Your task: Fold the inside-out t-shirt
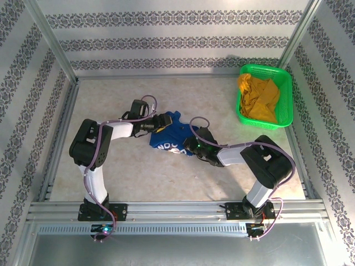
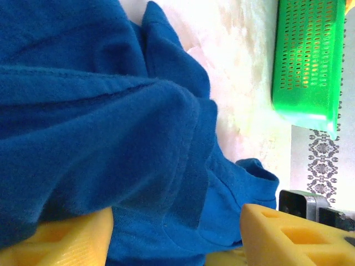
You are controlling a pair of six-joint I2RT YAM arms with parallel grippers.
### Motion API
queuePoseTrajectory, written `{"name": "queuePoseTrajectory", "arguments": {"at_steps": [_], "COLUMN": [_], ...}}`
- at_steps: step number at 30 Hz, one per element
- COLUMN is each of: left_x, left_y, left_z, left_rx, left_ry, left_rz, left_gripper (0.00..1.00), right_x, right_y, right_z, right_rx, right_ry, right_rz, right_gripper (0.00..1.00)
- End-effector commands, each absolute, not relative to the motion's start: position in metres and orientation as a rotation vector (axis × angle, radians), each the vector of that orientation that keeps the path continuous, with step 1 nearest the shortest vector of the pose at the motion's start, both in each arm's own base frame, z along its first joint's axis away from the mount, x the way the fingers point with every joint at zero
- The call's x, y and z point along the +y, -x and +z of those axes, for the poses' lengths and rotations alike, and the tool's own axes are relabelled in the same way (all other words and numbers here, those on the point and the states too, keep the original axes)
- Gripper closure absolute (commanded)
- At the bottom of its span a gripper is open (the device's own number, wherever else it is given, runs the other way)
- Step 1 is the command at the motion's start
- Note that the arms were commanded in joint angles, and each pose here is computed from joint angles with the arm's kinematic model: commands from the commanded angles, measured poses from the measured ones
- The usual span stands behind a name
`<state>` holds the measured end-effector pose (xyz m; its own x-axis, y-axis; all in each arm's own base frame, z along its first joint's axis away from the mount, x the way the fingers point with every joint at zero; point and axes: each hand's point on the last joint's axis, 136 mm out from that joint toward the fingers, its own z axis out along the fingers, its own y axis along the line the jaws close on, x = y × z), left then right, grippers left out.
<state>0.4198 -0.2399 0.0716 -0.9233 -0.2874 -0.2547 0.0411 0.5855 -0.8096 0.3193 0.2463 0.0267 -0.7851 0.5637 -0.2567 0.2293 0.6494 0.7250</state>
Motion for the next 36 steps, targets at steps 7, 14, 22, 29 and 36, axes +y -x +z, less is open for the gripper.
{"name": "queuePoseTrajectory", "arguments": {"at_steps": [7, 14, 22, 29, 36], "left_x": [-0.199, -0.177, -0.204, -0.243, -0.247], "left_y": [-0.420, -0.390, -0.383, -0.357, -0.369], "left_z": [0.157, 0.101, 0.073, 0.037, 0.030], "left_rx": [2.340, 2.507, 2.567, 2.668, 2.607], "left_ry": [0.167, 0.161, 0.064, -0.002, 0.116], "left_rz": [-1.104, -0.973, -1.154, -1.242, -1.273], "left_gripper": [0.31, 0.28, 0.26, 0.27, 0.91], "right_x": [0.238, 0.238, 0.237, 0.235, 0.233], "right_y": [-0.330, -0.345, -0.348, -0.346, -0.349], "right_z": [0.064, 0.102, 0.059, 0.034, 0.063], "right_rx": [2.347, 2.300, 2.381, 2.420, 2.366], "right_ry": [-0.575, -0.503, -0.568, -0.608, -0.567], "right_rz": [1.071, 1.145, 1.098, 1.075, 1.134], "right_gripper": [0.84, 0.79, 0.81, 0.81, 0.82]}}
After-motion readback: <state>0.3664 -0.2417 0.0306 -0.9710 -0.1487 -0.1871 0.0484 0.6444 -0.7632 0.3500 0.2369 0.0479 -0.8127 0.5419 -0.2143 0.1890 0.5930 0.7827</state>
